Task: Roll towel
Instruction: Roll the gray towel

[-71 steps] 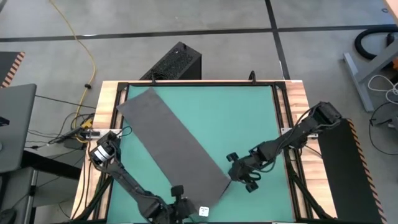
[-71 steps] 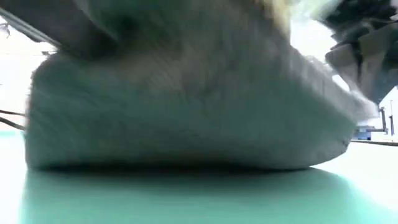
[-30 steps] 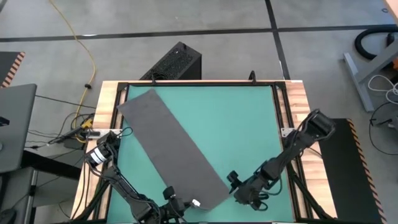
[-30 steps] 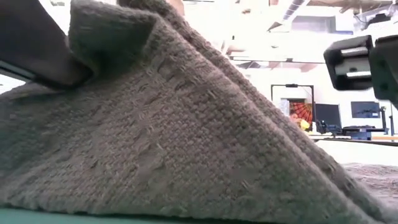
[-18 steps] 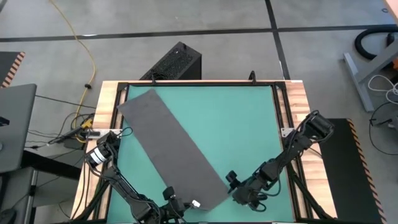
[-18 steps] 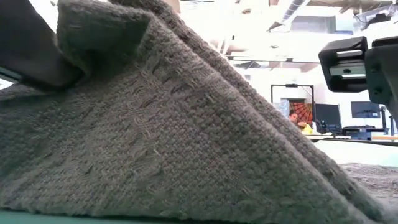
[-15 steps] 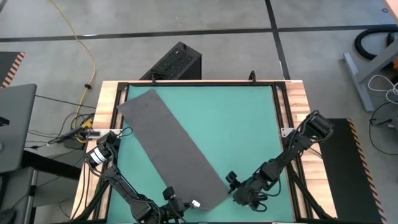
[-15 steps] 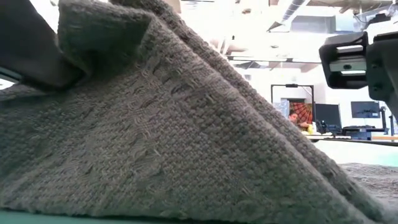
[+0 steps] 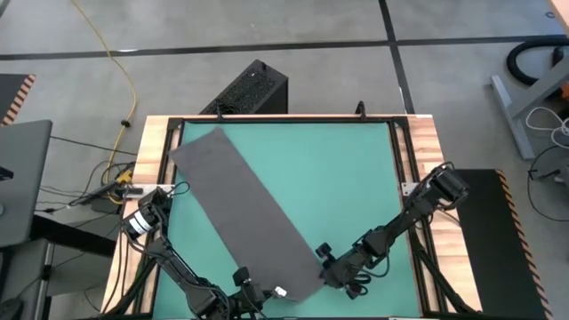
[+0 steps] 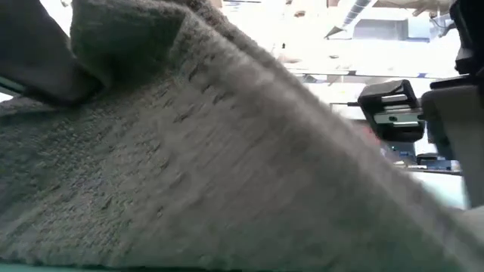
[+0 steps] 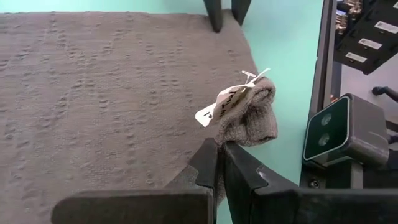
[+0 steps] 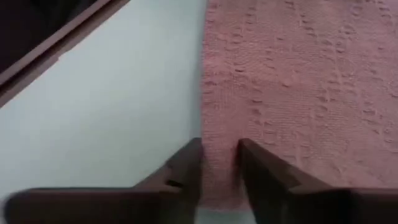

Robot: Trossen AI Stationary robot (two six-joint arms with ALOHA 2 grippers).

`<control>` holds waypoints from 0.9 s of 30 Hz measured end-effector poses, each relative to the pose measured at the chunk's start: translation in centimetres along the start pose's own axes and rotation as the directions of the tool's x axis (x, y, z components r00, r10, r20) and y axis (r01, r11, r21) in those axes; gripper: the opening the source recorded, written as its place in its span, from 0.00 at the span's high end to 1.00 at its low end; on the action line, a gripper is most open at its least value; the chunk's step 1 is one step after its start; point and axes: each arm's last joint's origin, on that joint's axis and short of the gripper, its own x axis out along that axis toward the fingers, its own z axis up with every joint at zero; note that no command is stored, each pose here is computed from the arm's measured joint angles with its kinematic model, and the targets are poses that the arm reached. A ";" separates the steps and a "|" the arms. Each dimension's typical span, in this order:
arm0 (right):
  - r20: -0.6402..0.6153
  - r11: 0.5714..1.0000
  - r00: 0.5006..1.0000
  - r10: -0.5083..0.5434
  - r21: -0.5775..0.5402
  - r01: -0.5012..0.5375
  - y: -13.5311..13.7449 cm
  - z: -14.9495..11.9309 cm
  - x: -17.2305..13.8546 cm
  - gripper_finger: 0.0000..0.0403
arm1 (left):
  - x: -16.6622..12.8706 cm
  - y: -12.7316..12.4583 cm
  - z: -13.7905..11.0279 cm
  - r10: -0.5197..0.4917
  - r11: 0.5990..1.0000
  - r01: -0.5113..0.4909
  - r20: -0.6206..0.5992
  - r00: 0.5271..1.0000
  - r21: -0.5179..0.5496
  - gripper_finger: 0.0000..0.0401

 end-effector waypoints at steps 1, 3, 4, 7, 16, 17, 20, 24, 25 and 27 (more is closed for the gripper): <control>-0.003 1.000 1.000 -0.005 0.003 0.005 -0.1 0.1 -0.2 0.77 | 0.0 0.0 0.0 -0.001 1.000 0.001 0.001 1.000 -0.001 1.00; -0.020 1.000 1.000 -0.010 0.015 0.010 -0.5 0.1 -0.8 0.90 | 0.0 0.0 0.0 -0.002 1.000 0.002 0.001 1.000 -0.001 1.00; -0.025 0.999 1.000 -0.014 0.030 0.015 -0.7 0.2 -1.2 0.94 | 0.0 0.0 0.0 -0.001 1.000 0.001 0.002 1.000 -0.002 1.00; -0.030 0.991 0.999 -0.029 0.131 0.032 -1.6 0.5 -2.6 0.94 | 0.0 -0.2 0.1 -0.007 1.000 0.007 0.020 1.000 0.003 1.00; -0.004 0.890 0.995 0.100 0.448 -0.088 -4.7 1.0 -5.9 0.95 | 0.0 -0.5 0.5 -0.027 1.000 0.028 0.059 0.998 -0.014 1.00; 0.000 0.881 0.994 0.109 0.464 -0.096 -5.0 1.0 -5.9 0.95 | 0.0 -0.6 0.5 -0.029 0.999 0.030 0.060 0.998 -0.017 1.00; -0.006 0.851 0.991 0.132 0.513 -0.110 -5.9 0.6 -5.3 0.95 | -0.1 -0.7 0.5 -0.041 0.999 0.043 0.063 0.997 -0.029 1.00; 0.007 0.821 0.989 0.151 0.556 -0.129 -7.1 0.2 -4.5 0.95 | -0.3 -0.8 0.3 -0.050 0.997 0.053 0.053 0.997 -0.056 1.00; 0.008 0.817 0.989 0.151 0.562 -0.129 -7.3 0.1 -4.3 0.95 | -0.4 -0.9 0.2 -0.050 0.997 0.053 0.053 0.997 -0.056 1.00; 0.019 0.809 0.988 0.155 0.571 -0.138 -7.8 0.0 -4.2 0.95 | -0.6 -0.9 0.1 -0.046 0.997 0.049 0.067 0.997 -0.053 1.00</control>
